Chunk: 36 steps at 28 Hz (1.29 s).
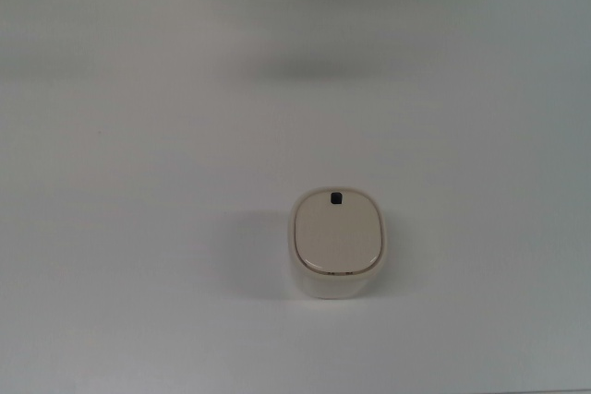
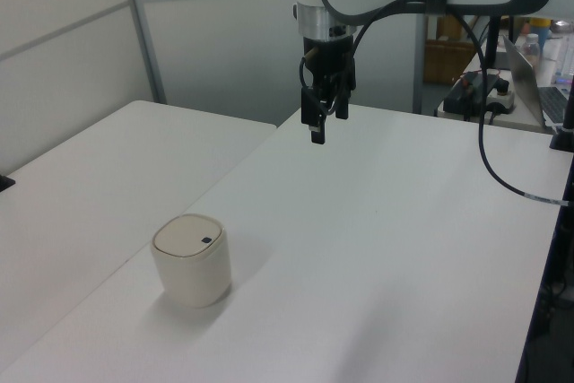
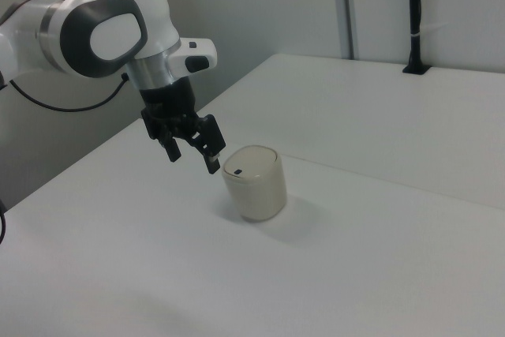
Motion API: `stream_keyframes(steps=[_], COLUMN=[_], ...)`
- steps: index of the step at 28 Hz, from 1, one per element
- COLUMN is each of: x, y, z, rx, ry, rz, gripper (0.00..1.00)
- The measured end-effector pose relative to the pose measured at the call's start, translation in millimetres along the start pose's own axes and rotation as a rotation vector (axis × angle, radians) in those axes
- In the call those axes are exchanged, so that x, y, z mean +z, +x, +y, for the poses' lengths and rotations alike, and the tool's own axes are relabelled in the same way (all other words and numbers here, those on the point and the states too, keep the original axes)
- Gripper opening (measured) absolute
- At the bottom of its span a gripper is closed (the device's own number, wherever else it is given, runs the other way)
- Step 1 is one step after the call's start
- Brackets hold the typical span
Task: Open the trash can
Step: 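Move the gripper over the cream trash can lid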
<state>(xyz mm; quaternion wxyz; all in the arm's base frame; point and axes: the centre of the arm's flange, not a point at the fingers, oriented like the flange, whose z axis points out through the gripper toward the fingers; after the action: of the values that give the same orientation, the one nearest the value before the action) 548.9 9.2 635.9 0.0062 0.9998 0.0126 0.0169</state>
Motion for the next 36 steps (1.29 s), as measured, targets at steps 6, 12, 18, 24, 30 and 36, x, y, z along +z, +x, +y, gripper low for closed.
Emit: stream_keyframes(steps=[6,12,18,24,30,36], x=[0.9,4.7,9.7,10.2,10.2,10.5], y=[-0.5,1.1,3.6,3.8,3.8,4.0], z=[-0.2,-1.1,-0.9,-1.0,-1.1,-1.8], rx=[-0.001,-0.004,-0.007,-0.008,-0.009,-0.01], ry=[-0.005,-0.004,-0.003,-0.003,-0.003,-0.003], rz=[-0.007,-0.015,-0.024,-0.025,-0.025,-0.026], gripper=[0.98,0.77,0.55,0.29,0.08,0.01])
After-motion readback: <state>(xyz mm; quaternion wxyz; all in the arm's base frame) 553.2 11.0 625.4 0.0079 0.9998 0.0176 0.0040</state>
